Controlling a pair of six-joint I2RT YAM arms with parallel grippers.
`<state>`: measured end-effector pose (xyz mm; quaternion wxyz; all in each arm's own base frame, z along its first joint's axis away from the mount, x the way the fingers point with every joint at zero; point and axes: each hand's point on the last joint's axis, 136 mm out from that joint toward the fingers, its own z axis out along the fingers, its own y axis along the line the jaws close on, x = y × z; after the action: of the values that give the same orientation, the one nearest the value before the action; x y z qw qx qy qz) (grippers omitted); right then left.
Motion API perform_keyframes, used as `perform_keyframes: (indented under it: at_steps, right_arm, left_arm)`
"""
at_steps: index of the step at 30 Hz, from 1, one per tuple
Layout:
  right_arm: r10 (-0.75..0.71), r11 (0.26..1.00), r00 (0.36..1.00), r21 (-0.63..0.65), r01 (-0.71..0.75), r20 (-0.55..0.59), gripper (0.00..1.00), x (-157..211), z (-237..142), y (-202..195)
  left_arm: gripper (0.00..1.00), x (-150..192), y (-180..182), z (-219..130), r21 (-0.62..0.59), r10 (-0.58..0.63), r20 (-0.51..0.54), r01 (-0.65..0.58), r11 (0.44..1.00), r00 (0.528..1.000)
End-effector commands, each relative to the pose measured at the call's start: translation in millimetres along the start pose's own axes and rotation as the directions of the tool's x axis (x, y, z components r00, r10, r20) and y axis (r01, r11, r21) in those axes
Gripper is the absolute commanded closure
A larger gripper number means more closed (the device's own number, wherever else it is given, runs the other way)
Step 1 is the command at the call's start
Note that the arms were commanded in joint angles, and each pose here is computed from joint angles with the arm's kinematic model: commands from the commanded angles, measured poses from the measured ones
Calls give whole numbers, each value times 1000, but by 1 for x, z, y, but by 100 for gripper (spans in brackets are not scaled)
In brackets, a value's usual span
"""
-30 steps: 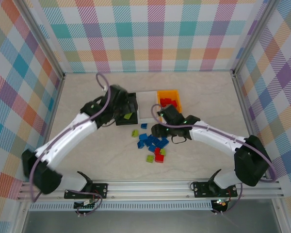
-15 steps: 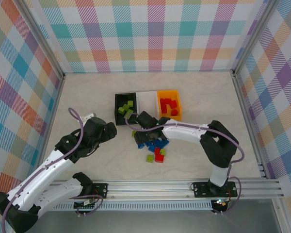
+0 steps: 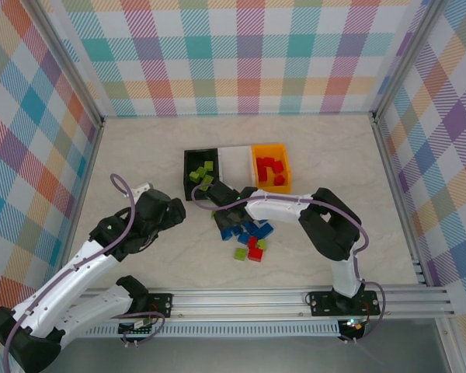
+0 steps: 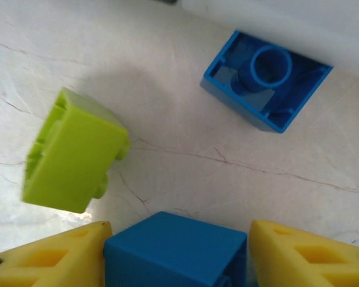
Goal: Sort the legos into containers by color
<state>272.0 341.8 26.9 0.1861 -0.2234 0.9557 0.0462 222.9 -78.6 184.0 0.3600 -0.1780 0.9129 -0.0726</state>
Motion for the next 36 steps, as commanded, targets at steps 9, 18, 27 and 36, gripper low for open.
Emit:
perform_keyframes:
  at_steps: [9, 18, 27, 36]
  right_arm:
    - [19, 999, 994, -35, -15, 107, 63, -15, -30, 1]
    - [97, 991, 965, -114, -70, 245, 71, -66, -96, -18]
    - [192, 981, 951, -51, -186, 243, 69, -146, -57, -62]
    - [224, 975, 936, -63, -215, 270, 34, -186, -49, -76]
  left_arm:
    - [0, 1, 10, 1, -34, -6, 6, 6, 999, 1000]
    - [0, 8, 6, 6, -2, -10, -13, 10, 1000, 1000]
    - [0, 22, 6, 12, 20, -25, -56, 26, 999, 998]
    - [0, 29, 4, 12, 43, -26, -84, 30, 999, 996]
